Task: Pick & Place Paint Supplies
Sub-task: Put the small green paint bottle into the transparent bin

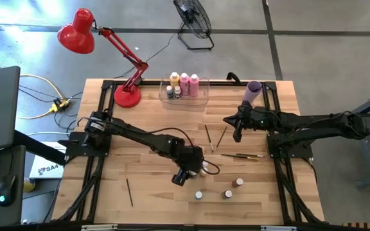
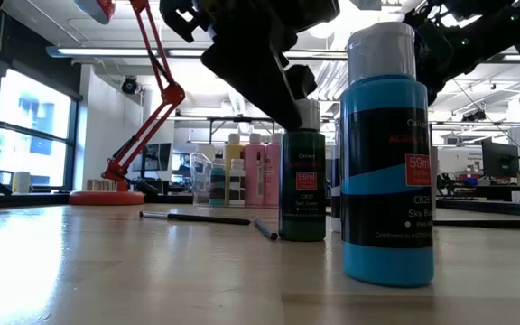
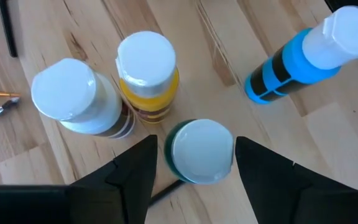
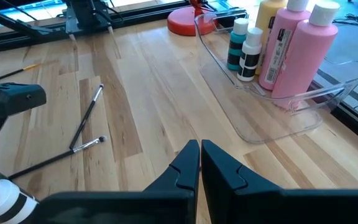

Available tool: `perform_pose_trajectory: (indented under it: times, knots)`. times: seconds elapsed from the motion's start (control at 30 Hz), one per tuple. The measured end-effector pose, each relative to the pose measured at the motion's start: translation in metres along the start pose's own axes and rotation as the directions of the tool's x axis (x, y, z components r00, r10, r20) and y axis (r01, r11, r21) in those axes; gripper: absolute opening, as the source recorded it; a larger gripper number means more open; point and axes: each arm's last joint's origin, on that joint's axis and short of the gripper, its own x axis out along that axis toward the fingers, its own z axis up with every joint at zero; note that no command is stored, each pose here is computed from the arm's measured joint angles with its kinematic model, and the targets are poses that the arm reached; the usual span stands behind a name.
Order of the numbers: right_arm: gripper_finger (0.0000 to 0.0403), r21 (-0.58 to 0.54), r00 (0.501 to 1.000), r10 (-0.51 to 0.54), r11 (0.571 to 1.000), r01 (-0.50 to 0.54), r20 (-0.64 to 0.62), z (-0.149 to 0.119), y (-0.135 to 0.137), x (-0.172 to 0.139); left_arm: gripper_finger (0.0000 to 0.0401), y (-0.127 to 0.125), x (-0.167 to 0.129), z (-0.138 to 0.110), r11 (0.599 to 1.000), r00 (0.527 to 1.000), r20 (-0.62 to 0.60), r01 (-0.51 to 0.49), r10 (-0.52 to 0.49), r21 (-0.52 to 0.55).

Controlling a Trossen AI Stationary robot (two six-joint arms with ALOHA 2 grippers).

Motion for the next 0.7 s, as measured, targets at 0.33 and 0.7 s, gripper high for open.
perform_pose_trajectory:
  times: [0.33, 0.7]
  knots:
    - [0.0008, 0.000, 1.000, 0.000, 1.000, 0.000, 0.000, 0.0000, 0.0000, 0.0000, 0.0214, 0.0000, 0.0000, 0.0001, 1.000, 1.000, 0.001, 0.000, 0.000, -0.001]
    - [0.0008, 0.000, 1.000, 0.000, 1.000, 0.000, 0.000, 0.0000, 0.0000, 0.0000, 0.0214, 0.0001, 0.0000, 0.0008, 1.000, 1.000, 0.008, -0.001, 0.001, -0.003]
